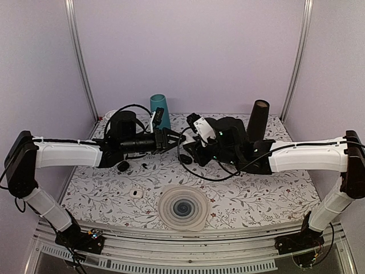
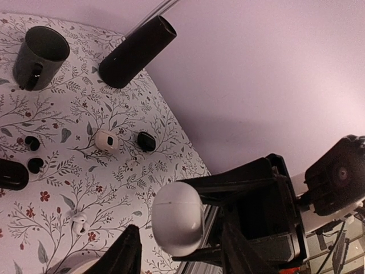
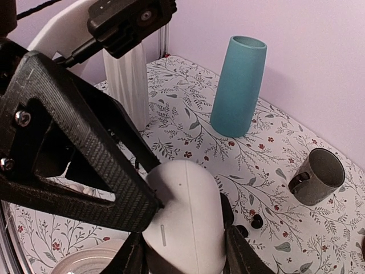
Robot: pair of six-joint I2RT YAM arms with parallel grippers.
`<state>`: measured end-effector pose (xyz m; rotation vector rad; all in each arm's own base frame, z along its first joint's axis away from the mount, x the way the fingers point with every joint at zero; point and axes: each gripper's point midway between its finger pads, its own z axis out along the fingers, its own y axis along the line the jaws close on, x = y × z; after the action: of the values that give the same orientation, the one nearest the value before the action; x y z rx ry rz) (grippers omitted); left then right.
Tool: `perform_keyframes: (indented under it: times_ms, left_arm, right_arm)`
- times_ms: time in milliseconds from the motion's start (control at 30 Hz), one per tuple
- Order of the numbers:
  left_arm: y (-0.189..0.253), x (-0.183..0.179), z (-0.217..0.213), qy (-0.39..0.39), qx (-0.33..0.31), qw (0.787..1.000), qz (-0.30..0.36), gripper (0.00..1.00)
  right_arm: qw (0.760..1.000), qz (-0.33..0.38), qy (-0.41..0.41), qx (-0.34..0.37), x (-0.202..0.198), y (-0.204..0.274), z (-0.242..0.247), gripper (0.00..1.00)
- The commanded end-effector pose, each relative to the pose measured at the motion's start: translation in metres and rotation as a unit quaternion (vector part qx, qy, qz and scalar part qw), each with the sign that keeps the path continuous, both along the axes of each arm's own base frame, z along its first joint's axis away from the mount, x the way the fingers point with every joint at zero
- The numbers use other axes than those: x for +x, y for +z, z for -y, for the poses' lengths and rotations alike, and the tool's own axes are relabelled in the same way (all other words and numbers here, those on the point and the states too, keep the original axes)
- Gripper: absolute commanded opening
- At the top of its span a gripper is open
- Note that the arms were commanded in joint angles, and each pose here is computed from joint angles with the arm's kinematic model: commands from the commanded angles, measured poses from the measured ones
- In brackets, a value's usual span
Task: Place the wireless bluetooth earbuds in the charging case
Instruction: Pass from the right arm to the left
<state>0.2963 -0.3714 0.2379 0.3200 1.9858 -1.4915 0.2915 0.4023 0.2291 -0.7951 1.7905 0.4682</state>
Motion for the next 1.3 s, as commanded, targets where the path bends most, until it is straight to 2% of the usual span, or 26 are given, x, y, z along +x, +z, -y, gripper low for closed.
perform_keyframes:
  times_ms: [0,333,400,500,700,833,1000,1267]
  left_arm:
    - [0.011,-0.003,0.012,-0.019,-0.016,1.000,0.010,0.48]
    - [0.017,-0.004,0.017,-0.029,-0.028,0.999,0.010,0.30]
    - [0.017,-0.004,0.017,-0.029,-0.028,0.999,0.012,0.20]
    - [0.022,-0.006,0.016,-0.034,-0.031,0.999,0.025,0.00]
    - [0.049,-0.012,0.009,-0.038,-0.038,0.994,0.096,0.00]
    - [0.067,-0.018,0.005,-0.050,-0.040,0.987,0.146,0.00]
    - [0.082,-0.028,0.001,-0.068,-0.048,0.980,0.183,0.00]
    - [0.108,-0.054,-0.003,-0.116,-0.089,0.961,0.235,0.00]
  right_arm:
    - [1.000,0.024,0.003,0.009,-0.001,0.019,-0.007,0.27]
    - [1.000,0.022,-0.009,0.006,0.002,0.018,-0.004,0.28]
    - [1.000,0.020,-0.009,0.003,0.002,0.017,-0.005,0.29]
    - [1.000,0.014,-0.006,0.004,0.001,0.017,-0.006,0.40]
    - [0.999,-0.003,0.005,0.037,-0.006,0.031,-0.005,0.75]
    - [0.997,-0.021,0.031,0.073,-0.013,0.045,0.000,0.88]
    - [0.986,-0.047,0.070,0.143,-0.020,0.070,0.013,0.93]
    - [0.964,-0.096,0.118,0.219,-0.026,0.087,0.026,0.93]
